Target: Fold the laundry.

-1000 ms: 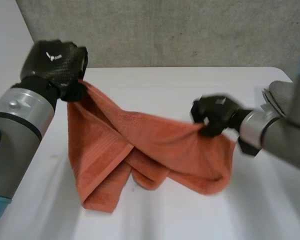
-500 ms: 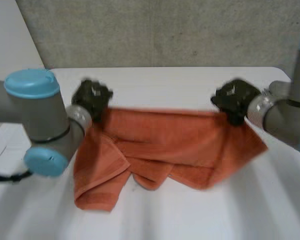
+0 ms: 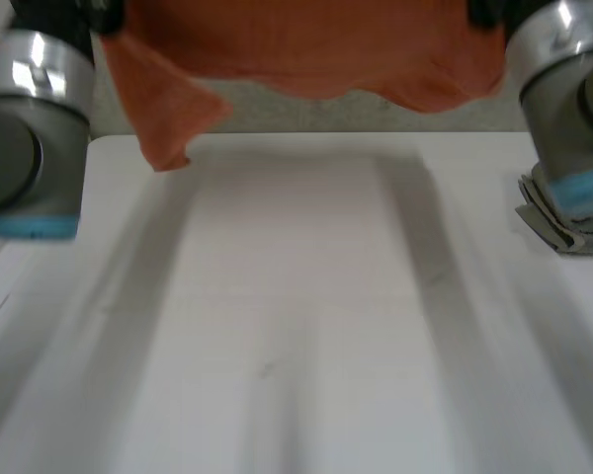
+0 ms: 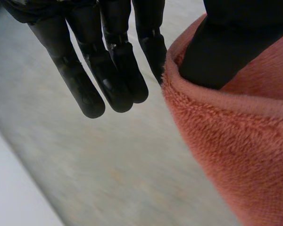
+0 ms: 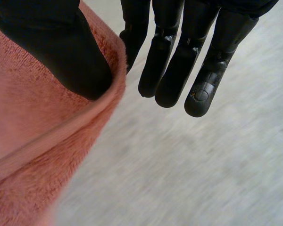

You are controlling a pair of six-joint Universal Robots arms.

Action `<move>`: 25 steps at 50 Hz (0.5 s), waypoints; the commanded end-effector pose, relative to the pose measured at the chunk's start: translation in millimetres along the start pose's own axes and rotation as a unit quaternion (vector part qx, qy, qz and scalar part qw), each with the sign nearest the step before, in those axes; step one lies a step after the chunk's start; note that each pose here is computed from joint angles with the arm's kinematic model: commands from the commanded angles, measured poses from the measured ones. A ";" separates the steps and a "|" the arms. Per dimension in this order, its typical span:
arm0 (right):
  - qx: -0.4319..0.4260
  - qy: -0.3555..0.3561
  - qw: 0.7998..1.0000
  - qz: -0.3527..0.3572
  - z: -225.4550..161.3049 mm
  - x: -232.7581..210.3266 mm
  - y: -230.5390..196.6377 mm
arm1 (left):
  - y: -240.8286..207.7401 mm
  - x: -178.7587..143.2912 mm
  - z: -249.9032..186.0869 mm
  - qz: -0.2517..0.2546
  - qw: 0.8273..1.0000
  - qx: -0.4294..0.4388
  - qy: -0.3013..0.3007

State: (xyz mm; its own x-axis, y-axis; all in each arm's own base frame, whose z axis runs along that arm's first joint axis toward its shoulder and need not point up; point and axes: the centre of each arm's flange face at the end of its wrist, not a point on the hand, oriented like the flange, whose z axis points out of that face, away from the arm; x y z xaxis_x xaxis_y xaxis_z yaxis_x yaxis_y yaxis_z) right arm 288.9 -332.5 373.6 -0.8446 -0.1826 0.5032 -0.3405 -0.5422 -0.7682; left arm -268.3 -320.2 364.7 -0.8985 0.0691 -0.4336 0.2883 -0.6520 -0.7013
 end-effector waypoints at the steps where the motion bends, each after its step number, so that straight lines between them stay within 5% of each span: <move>1: -0.168 -0.137 0.976 -0.021 -74.8 -44.9 62.5 | 55.2 37.1 -81.1 -0.010 0.978 -0.159 0.134; 11: -0.296 -0.297 0.908 0.009 -177.2 -97.7 115.7 | 103.0 65.0 -169.7 -0.024 0.917 -0.328 0.226; 16: -0.301 -0.300 0.905 0.021 -182.4 -101.1 125.1 | 120.1 73.0 -185.8 -0.027 0.901 -0.362 0.239; 25: -0.302 -0.234 0.922 0.056 -164.2 -78.5 138.7 | 122.2 73.3 -191.3 -0.033 0.897 -0.373 0.236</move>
State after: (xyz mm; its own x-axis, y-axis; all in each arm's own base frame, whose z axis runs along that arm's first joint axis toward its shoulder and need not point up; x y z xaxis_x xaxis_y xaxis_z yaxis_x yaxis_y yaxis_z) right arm 250.0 -239.0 154.1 -0.5778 -0.6828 0.4471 -0.6153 0.0045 -0.7883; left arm -236.9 -251.4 140.1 -0.7246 0.5201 -0.4522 0.5448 0.0304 -0.8380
